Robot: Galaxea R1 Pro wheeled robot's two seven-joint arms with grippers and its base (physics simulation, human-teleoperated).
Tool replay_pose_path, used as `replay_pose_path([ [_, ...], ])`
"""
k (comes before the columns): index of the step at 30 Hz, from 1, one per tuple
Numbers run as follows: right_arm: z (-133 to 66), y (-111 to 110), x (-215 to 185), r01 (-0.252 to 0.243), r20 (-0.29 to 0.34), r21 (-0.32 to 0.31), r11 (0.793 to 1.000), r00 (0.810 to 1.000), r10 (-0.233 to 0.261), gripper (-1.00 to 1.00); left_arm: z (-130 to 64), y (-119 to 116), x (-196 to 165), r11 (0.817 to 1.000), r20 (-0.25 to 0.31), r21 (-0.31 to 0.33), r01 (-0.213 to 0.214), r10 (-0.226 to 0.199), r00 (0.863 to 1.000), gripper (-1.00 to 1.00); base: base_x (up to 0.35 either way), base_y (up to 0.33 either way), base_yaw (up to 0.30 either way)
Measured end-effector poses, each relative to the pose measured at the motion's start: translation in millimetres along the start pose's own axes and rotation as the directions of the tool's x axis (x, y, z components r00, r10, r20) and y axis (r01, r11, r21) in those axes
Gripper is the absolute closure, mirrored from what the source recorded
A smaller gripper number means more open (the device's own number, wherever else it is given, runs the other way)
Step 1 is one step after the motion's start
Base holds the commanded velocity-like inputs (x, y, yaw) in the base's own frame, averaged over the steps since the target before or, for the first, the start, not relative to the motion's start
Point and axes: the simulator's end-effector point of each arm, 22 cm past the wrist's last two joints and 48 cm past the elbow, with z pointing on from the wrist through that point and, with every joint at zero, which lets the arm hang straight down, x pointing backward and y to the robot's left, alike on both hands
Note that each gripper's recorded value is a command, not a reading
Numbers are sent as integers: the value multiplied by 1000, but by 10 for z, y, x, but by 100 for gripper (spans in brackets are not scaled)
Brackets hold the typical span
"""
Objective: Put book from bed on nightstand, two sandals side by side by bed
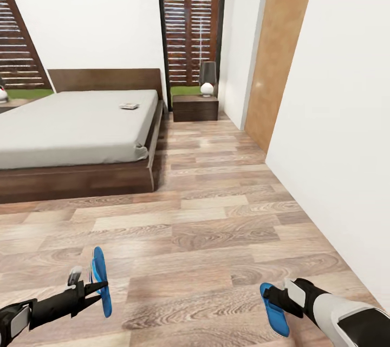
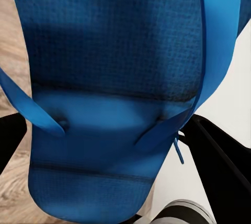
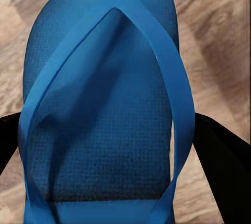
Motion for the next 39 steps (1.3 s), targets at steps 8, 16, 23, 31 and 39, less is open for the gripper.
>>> replay_pose_path([
  [8, 0, 0, 0, 1, 0, 0, 1000, 1000, -1, 100, -2, 0, -1, 1000, 0, 0, 0, 0, 1000, 100, 150, -154, -22],
  [16, 0, 2, 1, 2, 0, 0, 1000, 1000, -2, 100, -2, 0, -2, 1000, 1, 0, 0, 0, 1000, 100, 161, -155, -1],
  [23, 0, 6, 2, 1, 0, 0, 1000, 1000, -1, 100, -2, 0, -2, 1000, 1, 0, 0, 0, 1000, 100, 166, -155, 0],
  [31, 0, 7, 3, 2, 0, 0, 1000, 1000, -2, 100, -2, -1, -2, 1000, 1, 1, 0, 0, 1000, 100, 167, -155, 0],
  [39, 1, 8, 3, 2, 0, -1, 1000, 1000, -2, 100, -2, 0, -2, 1000, 1, 0, 0, 0, 1000, 100, 167, -155, 0],
])
